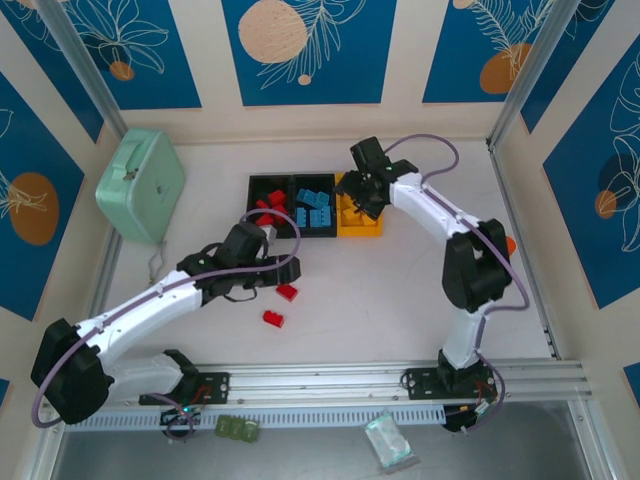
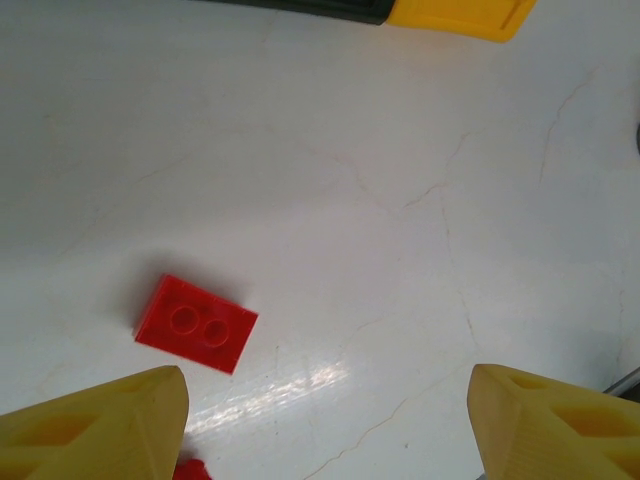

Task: Sort the legos into containers by color
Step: Pick up the lego from the center of the table.

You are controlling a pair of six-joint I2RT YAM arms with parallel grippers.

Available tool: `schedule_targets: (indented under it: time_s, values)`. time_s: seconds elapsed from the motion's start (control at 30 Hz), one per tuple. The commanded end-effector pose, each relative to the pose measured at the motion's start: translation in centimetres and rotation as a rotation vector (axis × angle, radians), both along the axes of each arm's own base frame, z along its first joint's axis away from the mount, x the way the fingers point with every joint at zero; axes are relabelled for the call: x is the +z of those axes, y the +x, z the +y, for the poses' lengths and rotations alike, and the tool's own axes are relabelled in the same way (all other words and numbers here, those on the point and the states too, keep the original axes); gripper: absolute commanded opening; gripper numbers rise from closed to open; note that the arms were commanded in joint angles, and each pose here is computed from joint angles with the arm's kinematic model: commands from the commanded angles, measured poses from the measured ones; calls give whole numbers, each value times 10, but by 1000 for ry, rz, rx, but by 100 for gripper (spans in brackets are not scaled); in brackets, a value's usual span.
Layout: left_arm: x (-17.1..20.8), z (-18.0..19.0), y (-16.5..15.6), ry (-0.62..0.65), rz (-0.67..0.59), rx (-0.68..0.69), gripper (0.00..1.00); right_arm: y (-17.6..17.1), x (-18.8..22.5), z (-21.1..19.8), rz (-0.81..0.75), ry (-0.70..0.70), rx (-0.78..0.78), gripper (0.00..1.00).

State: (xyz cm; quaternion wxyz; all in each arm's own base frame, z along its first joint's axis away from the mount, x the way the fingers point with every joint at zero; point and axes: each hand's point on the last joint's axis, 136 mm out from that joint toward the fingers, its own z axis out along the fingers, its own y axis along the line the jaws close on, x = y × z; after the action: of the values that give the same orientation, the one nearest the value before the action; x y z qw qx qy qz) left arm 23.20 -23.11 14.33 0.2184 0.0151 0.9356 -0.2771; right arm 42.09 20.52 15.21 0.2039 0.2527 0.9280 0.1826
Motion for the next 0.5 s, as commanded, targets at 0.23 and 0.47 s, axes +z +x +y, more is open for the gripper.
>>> schedule_targets:
  time_s: [0.23, 0.47]
  values:
    - [-13, 18, -15, 180, 13, -116, 74, -81, 26, 22, -111, 138, 314, 78]
    - [-23, 20, -13, 349, 41, -294, 71, -164, 3, 26, -40, 251, 563, 78]
